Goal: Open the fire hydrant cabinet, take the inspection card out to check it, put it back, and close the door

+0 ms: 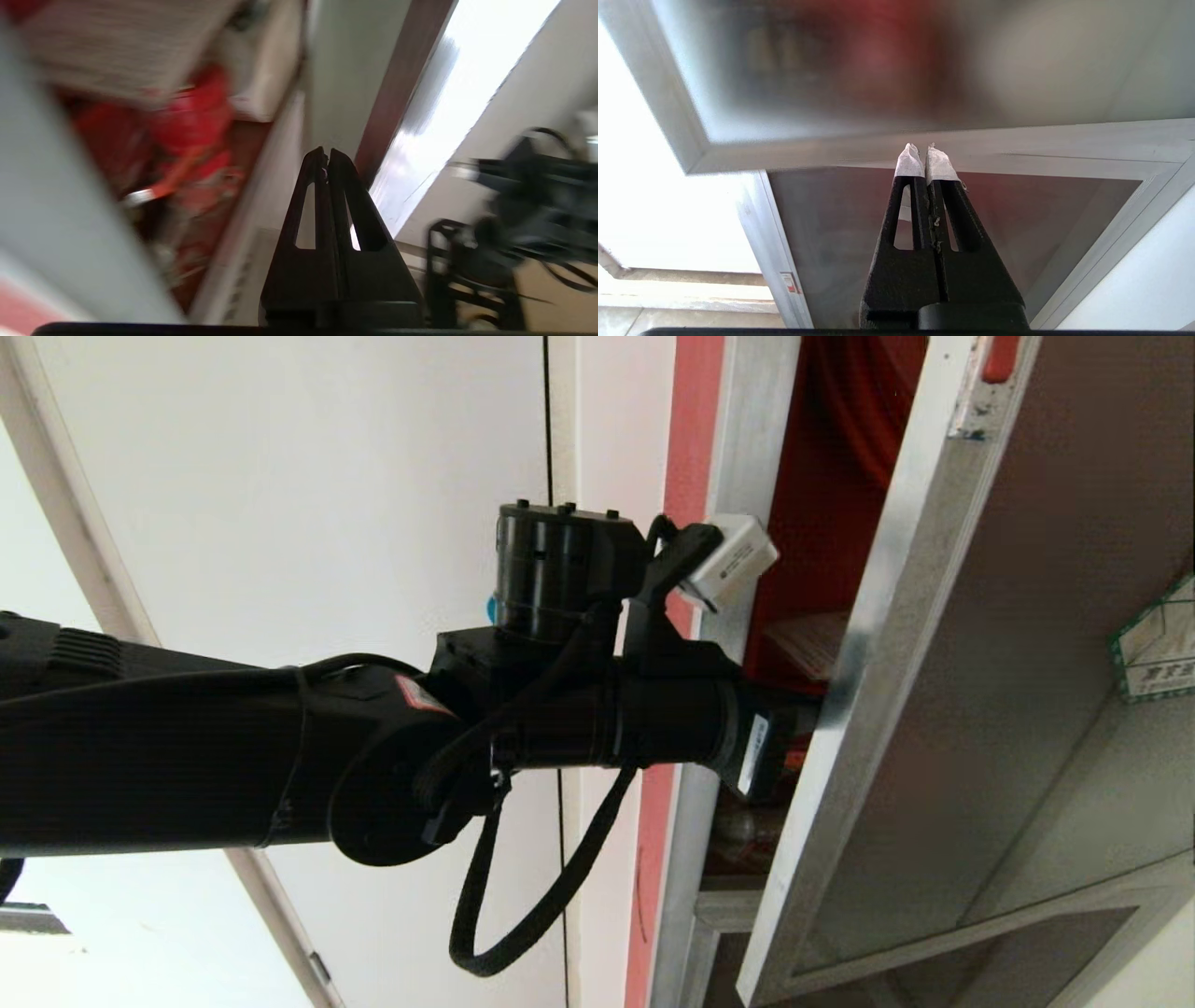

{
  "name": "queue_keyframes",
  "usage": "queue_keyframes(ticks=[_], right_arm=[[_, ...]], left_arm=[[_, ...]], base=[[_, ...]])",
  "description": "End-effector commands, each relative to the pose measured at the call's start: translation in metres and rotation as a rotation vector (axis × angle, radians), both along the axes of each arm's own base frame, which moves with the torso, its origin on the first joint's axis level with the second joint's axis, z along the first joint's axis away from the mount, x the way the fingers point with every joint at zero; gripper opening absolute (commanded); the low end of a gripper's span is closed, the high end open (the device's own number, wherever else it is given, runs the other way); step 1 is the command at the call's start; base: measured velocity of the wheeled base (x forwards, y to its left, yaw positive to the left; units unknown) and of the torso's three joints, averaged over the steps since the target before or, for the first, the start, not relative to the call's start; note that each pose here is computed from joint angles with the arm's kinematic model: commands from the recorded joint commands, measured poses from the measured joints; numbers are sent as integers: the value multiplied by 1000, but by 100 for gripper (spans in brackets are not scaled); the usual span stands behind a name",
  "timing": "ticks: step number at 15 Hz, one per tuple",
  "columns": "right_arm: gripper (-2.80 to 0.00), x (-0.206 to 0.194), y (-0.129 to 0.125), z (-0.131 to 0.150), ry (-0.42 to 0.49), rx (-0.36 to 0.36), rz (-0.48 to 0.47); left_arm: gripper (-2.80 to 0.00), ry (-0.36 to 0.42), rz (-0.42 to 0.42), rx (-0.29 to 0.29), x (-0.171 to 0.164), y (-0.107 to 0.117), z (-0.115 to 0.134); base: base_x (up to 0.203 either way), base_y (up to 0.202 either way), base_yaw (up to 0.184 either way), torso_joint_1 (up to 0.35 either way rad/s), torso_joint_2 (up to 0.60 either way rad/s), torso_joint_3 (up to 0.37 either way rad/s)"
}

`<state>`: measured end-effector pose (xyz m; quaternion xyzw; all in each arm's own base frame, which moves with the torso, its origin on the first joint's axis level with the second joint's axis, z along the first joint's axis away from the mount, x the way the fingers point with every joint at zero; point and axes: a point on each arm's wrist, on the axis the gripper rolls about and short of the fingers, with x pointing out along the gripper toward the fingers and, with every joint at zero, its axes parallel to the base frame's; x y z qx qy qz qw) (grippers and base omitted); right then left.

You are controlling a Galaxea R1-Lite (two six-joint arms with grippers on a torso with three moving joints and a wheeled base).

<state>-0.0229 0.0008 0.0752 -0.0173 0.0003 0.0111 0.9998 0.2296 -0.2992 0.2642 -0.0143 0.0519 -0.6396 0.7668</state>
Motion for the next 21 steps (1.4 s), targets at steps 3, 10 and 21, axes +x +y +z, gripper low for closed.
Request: queue_keyframes(ticks=[3, 10, 21], right_arm=[[-280, 0, 0, 0, -3, -1, 1], [-280, 0, 0, 0, -2, -1, 1], [-280, 0, 0, 0, -1, -1, 1]], left_arm=[[-280, -15, -106, -19, -39, -11, 10], [-280, -26, -199, 7, -70, -24, 2], [-280, -59, -286, 15, -101, -29, 2]], base=[[0, 0, 0, 0, 0, 0], [0, 0, 0, 0, 0, 0], [0, 0, 0, 0, 0, 0]])
